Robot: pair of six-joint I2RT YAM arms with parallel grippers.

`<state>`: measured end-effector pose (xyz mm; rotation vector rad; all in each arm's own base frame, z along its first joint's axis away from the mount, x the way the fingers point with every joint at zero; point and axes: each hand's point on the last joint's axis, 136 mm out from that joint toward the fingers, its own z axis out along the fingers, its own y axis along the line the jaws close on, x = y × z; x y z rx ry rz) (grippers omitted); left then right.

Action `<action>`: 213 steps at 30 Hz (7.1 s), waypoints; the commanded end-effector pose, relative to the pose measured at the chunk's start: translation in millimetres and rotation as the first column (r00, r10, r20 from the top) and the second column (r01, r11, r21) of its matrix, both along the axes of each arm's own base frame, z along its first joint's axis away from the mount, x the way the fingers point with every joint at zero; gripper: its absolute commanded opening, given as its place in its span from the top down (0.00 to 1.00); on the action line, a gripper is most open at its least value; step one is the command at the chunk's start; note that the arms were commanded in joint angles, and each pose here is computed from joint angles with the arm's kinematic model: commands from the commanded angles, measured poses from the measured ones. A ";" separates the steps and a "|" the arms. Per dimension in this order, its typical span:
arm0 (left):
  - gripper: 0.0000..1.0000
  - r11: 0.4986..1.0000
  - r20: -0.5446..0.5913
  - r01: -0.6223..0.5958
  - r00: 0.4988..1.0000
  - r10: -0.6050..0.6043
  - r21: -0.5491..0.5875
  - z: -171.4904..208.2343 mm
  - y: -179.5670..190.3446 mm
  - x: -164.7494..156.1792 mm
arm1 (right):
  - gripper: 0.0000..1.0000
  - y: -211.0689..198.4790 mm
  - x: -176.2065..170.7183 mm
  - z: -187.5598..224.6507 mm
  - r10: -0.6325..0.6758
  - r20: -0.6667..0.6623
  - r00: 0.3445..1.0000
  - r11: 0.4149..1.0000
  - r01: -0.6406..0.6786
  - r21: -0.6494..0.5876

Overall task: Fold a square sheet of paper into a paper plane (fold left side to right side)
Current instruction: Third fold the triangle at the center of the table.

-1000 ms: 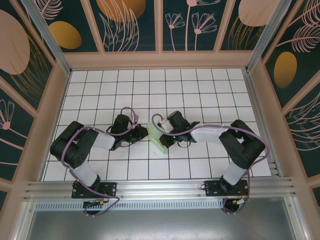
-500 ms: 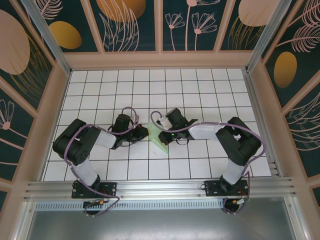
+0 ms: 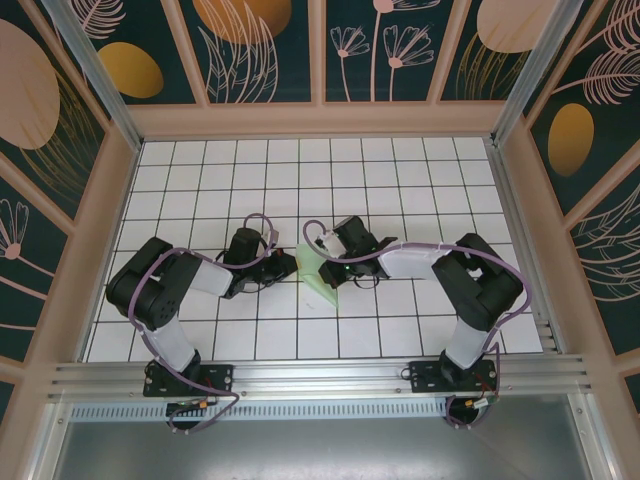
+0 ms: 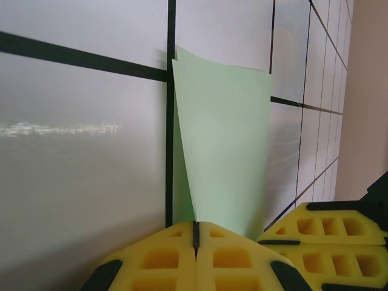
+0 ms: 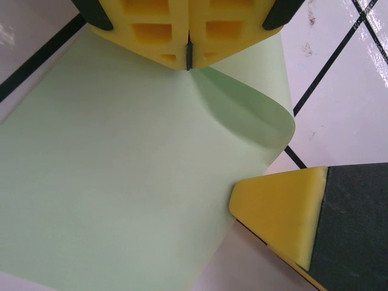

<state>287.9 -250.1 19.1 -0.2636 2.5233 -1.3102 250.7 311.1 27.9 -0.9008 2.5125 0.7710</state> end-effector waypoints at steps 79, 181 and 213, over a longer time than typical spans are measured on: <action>0.77 0.993 0.065 0.000 0.998 -0.008 0.120 17.0 10.1 11.6 | 1.00 -19.0 3.6 -27.1 -0.060 -0.064 0.996 0.995 0.054 -0.086; 0.90 0.994 -0.074 0.008 0.997 0.001 0.111 -32.9 -14.9 -26.4 | 0.79 6.6 -61.4 26.2 -0.030 -0.242 0.970 0.994 0.055 0.097; 0.90 0.991 -0.070 0.005 0.998 0.004 0.132 -34.5 -12.7 -24.9 | 0.82 -16.3 -53.8 -14.3 -0.131 -0.273 0.953 0.991 0.118 -0.063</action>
